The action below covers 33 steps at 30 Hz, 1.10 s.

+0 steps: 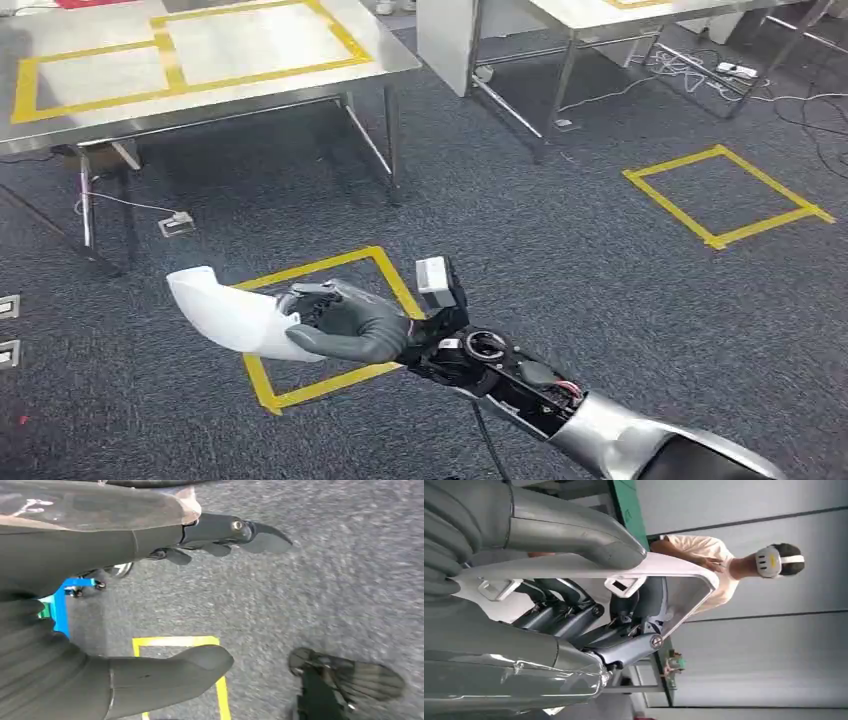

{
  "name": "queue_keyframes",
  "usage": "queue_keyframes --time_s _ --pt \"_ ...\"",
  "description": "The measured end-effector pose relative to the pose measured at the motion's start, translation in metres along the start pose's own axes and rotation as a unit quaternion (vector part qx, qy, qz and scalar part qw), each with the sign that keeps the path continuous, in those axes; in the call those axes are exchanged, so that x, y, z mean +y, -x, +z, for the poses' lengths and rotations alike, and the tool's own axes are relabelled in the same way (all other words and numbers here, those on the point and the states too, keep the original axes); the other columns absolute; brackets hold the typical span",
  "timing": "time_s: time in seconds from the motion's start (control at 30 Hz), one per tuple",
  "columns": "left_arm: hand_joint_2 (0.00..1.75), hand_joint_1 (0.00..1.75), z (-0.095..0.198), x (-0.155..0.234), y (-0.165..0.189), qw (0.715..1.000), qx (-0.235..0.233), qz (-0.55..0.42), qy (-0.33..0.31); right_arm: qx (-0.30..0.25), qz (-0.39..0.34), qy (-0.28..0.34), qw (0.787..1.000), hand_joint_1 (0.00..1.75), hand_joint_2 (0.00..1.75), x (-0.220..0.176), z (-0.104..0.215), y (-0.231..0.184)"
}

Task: Take the parts from the cabinet and place them on the table.

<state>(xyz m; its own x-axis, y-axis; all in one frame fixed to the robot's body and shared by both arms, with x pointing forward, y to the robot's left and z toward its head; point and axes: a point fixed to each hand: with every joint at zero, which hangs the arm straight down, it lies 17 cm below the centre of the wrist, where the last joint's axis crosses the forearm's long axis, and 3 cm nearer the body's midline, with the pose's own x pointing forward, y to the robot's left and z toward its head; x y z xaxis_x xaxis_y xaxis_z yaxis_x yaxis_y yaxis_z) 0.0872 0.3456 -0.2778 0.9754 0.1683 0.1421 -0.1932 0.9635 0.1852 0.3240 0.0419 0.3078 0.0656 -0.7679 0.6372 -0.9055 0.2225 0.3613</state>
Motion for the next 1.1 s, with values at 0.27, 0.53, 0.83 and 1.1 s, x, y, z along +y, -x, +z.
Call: queue_keyframes --time_s 0.27,0.53,0.83,1.1 --pt "1.75 0.00 0.000 0.000 -0.008 1.000 -0.009 0.002 0.000 -0.005 0.004 -0.004 1.000 1.75 1.75 0.000 -0.001 -0.004" --pt "1.75 0.00 0.000 0.000 -0.015 0.997 -0.013 0.070 0.002 -0.004 0.001 -0.003 1.000 1.75 1.75 0.000 0.001 -0.003" --pt "1.75 0.00 0.001 -0.003 -0.019 0.997 -0.020 0.074 0.009 -0.008 0.002 0.000 1.000 1.75 1.75 -0.001 0.001 -0.004" --pt "1.75 0.00 0.001 0.009 -0.030 0.996 -0.059 0.064 -0.025 -0.009 0.014 0.009 1.000 1.75 1.75 -0.004 0.001 -0.005"
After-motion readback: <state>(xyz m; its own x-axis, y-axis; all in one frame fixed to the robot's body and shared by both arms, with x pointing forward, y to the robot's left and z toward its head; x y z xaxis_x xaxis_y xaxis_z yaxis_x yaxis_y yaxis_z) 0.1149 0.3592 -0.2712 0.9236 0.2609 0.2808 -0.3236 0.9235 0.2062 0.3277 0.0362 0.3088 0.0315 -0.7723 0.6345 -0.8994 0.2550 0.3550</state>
